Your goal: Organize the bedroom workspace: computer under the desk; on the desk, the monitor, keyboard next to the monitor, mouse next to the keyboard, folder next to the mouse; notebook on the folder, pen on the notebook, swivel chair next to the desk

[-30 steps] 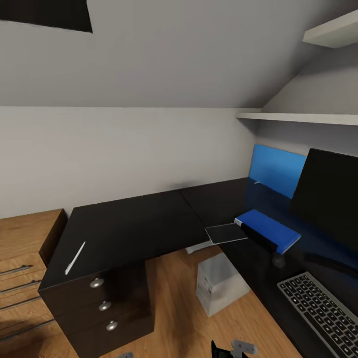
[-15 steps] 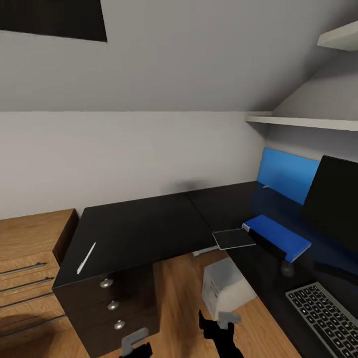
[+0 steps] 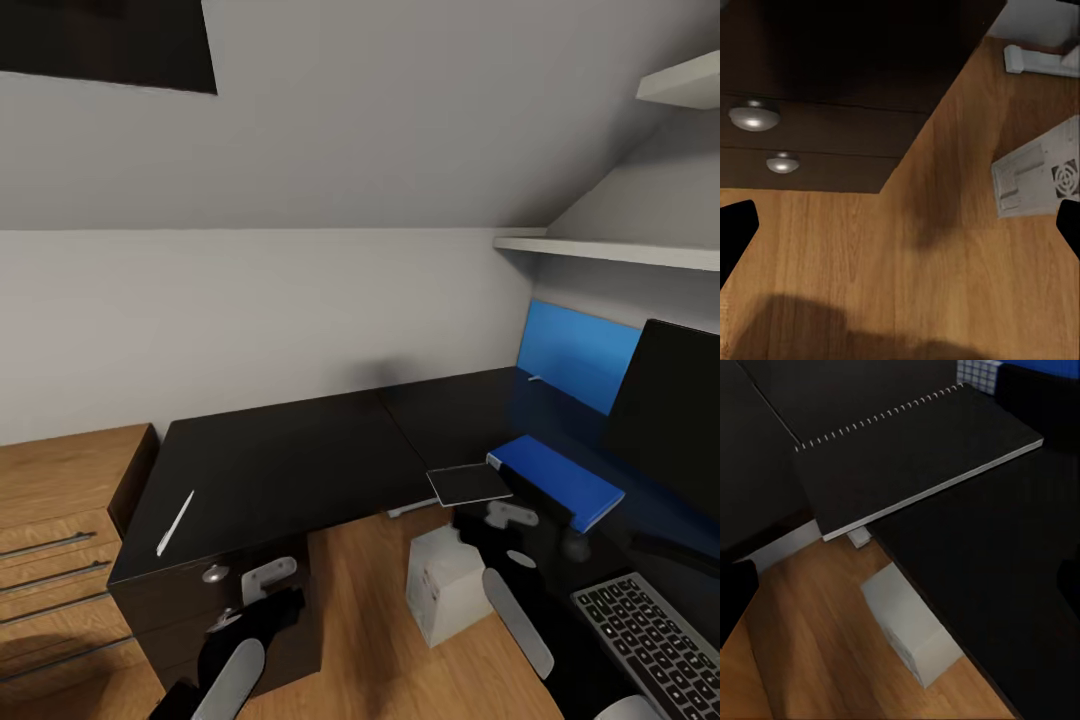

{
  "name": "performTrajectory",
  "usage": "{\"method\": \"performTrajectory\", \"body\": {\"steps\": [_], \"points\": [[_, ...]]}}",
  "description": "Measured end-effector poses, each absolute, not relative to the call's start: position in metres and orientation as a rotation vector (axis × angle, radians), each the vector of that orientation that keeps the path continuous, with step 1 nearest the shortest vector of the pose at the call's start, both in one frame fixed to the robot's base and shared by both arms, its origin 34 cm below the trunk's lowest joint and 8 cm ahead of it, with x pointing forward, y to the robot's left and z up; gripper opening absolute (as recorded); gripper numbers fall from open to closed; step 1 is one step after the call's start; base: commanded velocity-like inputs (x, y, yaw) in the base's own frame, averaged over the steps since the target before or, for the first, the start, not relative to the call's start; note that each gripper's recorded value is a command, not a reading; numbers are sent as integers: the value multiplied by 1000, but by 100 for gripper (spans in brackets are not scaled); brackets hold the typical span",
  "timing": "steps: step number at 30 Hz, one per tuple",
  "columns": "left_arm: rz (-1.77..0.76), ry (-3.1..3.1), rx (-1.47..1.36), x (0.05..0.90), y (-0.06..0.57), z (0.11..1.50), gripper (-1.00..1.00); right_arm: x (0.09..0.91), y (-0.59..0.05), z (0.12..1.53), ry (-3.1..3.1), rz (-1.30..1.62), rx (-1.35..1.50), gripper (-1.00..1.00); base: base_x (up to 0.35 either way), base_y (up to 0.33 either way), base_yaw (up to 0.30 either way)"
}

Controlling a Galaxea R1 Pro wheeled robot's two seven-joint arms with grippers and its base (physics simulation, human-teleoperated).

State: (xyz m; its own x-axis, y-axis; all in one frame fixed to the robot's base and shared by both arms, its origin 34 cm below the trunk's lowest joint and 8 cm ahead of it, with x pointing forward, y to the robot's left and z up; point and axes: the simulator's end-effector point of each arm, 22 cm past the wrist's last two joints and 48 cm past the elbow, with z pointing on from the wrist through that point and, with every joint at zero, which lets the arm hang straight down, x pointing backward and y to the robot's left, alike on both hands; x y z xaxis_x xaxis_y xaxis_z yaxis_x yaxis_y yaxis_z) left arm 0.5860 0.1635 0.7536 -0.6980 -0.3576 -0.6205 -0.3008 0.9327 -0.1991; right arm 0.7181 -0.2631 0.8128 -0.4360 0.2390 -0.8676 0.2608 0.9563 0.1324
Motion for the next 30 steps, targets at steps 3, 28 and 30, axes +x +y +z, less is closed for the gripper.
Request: {"method": "performTrajectory", "body": {"steps": [3,28,30], "points": [[-85,2388,-461,586,173,752,100,718,-268,814,2034,-35,354,100,7,0,0],[-70,2414,-451,581,171,742,100,717,-279,802,2020,-76,332,100,235,0,0],[-70,2414,-451,581,171,742,100,716,-283,797,2029,-83,339,100,17,0,0]]}}
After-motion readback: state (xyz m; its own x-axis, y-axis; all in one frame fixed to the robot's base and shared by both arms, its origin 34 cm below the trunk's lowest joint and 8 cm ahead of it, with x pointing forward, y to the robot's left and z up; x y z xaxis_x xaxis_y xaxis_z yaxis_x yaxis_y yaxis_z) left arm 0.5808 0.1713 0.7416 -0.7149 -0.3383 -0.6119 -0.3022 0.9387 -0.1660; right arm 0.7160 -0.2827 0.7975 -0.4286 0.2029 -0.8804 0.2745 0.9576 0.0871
